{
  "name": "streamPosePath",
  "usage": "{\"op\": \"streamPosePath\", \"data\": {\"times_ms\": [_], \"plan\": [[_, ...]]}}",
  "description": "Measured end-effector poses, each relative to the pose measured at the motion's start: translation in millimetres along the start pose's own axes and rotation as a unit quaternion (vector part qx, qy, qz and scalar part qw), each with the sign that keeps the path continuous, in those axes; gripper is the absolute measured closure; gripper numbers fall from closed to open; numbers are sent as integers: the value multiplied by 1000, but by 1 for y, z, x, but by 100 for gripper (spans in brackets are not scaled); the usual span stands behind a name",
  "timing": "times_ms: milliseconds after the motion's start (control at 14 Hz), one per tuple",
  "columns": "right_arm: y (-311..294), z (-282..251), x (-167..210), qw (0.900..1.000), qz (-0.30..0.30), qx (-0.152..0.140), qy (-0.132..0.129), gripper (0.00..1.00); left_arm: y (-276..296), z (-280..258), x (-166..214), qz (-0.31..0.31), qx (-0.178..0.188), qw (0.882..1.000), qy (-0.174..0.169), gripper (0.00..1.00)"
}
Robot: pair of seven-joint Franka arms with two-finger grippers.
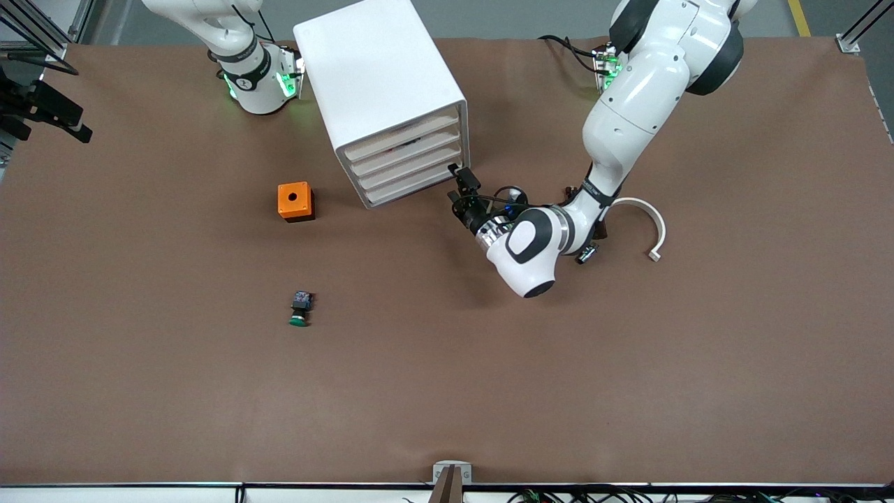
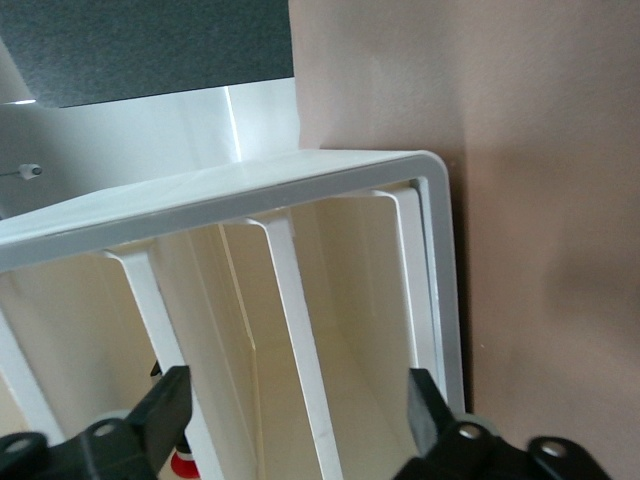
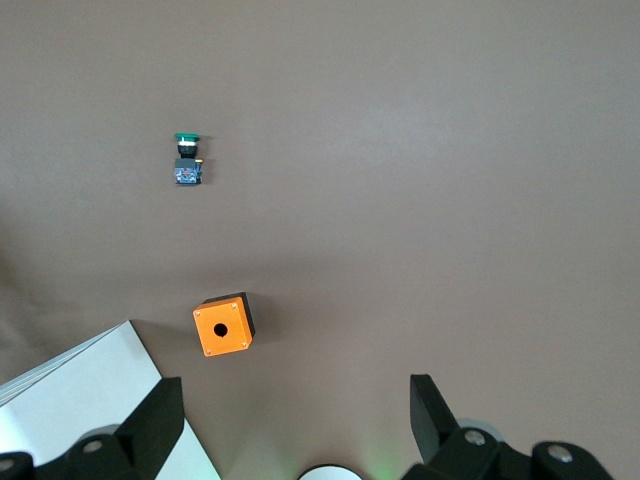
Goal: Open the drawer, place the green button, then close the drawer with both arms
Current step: 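Hook the drawer handle with the left gripper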
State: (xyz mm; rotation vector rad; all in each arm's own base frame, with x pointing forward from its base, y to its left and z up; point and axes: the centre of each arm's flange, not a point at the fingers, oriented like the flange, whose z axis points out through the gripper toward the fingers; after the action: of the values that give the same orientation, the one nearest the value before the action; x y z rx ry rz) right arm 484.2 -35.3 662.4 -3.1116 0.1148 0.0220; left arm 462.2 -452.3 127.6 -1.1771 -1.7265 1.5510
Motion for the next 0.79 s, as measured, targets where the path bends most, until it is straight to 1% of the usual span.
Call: {"op": "streamPosePath", "data": {"times_ms": [72, 143, 358, 501, 573, 645, 716, 788], "plan": [[0, 4, 3, 1000, 0, 0, -4, 0, 2, 8, -2, -3, 5, 1000, 1, 9], [0, 10, 7, 1000, 0, -1, -10, 0, 4, 16, -3, -5, 9, 1000, 4, 13], [-1, 27, 19, 1000, 1, -3, -25, 0, 9, 41, -7, -10, 15, 1000, 21, 16], [-1, 31, 22, 1000, 1, -3, -27, 0, 9, 57, -9, -10, 18, 999, 32, 20], [-1, 30, 22, 1000, 0, -3, -26, 0, 9, 64, -10, -10, 19, 999, 37, 21], [-2, 29, 22, 1000, 0, -3, -25, 0, 8, 69, -11, -9, 20, 999, 41, 26], [-2, 29, 23, 1000, 0, -3, -25, 0, 7, 73, -13, -8, 21, 999, 44, 38], [-2, 30, 23, 1000, 0, -3, -27, 0, 6, 76, -13, -8, 21, 999, 46, 49]]}}
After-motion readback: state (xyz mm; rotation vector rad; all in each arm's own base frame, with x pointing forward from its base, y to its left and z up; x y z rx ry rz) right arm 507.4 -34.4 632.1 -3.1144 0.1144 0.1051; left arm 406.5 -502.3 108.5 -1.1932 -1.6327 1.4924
